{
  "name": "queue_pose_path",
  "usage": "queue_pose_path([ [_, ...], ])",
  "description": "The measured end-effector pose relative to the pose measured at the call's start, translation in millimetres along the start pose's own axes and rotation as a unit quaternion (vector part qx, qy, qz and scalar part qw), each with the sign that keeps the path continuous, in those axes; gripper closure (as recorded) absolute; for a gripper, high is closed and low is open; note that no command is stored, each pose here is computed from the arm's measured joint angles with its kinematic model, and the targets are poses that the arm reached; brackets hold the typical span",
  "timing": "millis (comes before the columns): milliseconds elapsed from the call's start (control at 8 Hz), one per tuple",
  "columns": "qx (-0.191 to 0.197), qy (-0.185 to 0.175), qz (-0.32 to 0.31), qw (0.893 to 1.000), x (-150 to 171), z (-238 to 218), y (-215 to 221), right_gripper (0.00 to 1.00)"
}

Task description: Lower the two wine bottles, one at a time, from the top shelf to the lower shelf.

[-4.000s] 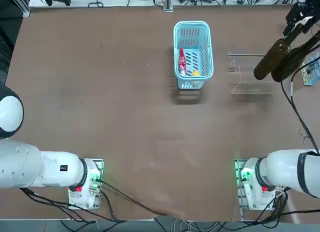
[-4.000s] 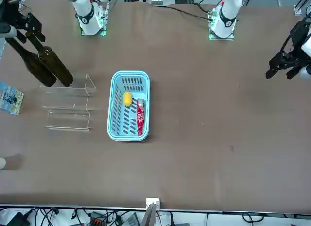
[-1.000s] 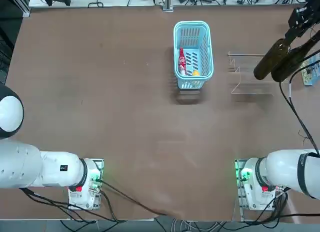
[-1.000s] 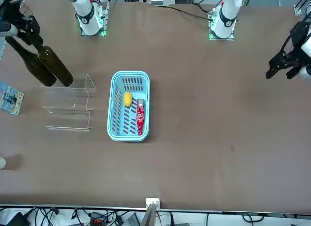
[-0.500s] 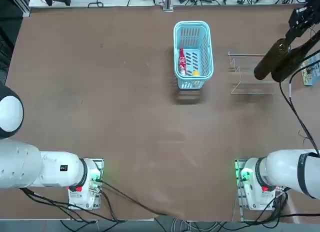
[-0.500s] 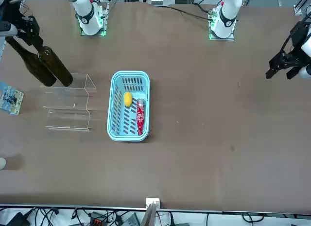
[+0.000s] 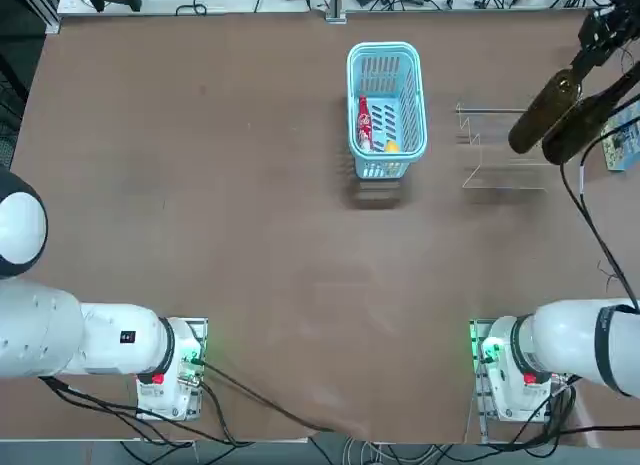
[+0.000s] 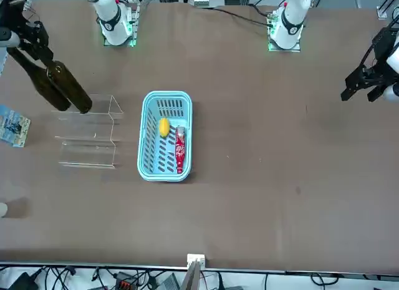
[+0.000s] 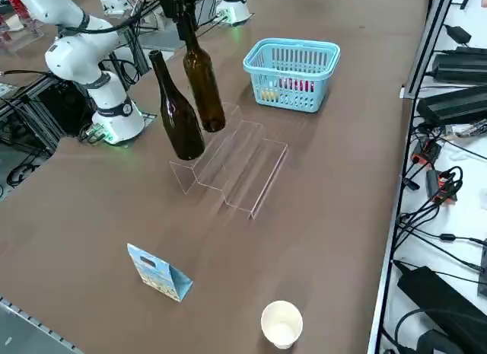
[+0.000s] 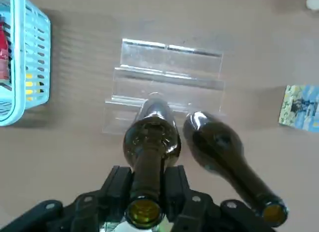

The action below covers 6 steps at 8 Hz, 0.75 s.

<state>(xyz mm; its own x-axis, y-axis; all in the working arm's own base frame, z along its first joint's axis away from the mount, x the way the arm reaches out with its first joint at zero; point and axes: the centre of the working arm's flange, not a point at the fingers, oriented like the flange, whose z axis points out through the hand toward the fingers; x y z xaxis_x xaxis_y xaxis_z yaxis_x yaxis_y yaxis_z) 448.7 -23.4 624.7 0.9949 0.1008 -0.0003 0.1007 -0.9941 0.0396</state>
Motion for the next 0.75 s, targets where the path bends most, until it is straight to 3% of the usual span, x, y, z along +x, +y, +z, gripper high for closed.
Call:
queue_pose_path([
  [500, -0.003, -0.005, -0.007, 1.0, 68, -9, 5, 0.6],
  [750, 0.014, -0.009, -0.009, 1.0, 108, 3, 4, 0.6],
])
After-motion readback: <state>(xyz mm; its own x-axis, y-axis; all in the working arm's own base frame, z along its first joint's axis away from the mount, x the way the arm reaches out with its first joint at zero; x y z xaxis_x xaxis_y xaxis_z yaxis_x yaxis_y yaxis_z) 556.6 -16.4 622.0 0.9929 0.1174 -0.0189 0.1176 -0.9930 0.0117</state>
